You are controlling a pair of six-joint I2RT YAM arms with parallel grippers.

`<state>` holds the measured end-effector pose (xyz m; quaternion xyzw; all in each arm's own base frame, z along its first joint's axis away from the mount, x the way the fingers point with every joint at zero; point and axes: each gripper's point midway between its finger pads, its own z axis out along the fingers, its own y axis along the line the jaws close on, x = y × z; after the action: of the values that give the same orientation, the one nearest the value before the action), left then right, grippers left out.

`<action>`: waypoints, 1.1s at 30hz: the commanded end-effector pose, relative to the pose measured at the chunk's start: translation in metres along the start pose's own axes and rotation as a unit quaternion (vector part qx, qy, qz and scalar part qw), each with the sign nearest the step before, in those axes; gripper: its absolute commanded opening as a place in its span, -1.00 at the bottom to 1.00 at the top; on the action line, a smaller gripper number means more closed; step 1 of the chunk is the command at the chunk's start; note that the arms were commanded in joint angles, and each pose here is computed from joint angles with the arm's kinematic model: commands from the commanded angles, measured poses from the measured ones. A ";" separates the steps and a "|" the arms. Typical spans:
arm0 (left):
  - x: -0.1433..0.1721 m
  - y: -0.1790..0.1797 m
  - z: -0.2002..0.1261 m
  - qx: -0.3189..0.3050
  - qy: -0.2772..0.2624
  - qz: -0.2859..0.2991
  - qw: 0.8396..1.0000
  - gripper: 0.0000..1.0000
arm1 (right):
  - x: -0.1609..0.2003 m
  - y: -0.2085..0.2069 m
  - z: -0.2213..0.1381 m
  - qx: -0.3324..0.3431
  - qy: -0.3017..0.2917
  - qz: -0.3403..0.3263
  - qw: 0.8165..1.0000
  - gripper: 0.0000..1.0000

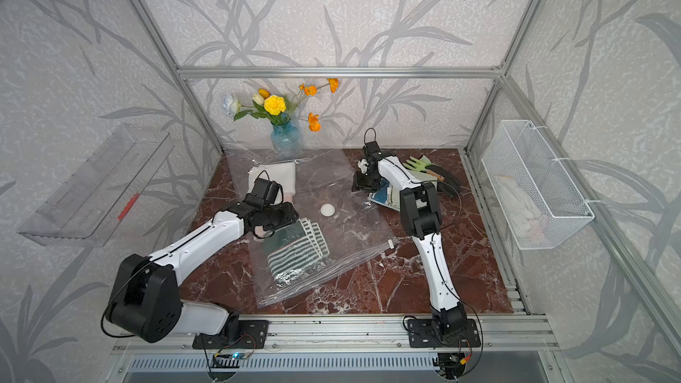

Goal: Place the folded towel into the vacuum bag
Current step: Adjust the vacuum bag at the center of the board.

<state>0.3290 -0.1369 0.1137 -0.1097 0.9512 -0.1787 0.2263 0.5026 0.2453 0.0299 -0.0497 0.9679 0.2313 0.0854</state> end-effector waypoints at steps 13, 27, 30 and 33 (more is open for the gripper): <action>-0.005 0.006 -0.013 -0.006 -0.011 -0.003 1.000 -0.05 | 0.003 0.029 -0.023 -0.063 -0.017 -0.025 0.998 -0.98; -0.053 -0.003 -0.091 0.041 -0.129 -0.023 0.991 -0.08 | 0.046 0.170 -0.201 -0.109 -0.138 -0.144 0.974 -1.00; -0.057 -0.008 -0.097 0.053 -0.137 -0.022 0.989 -0.09 | 0.052 0.211 -0.249 -0.154 -0.173 -0.183 0.956 -1.00; -0.057 -0.012 -0.096 0.068 -0.138 -0.022 0.988 -0.09 | 0.059 0.242 -0.280 -0.192 -0.194 -0.211 0.939 -1.00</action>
<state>0.3327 -0.1013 0.2042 -0.1433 0.9046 -0.2135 0.3400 0.3906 0.3249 0.3239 -0.2002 0.8660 0.3637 0.2788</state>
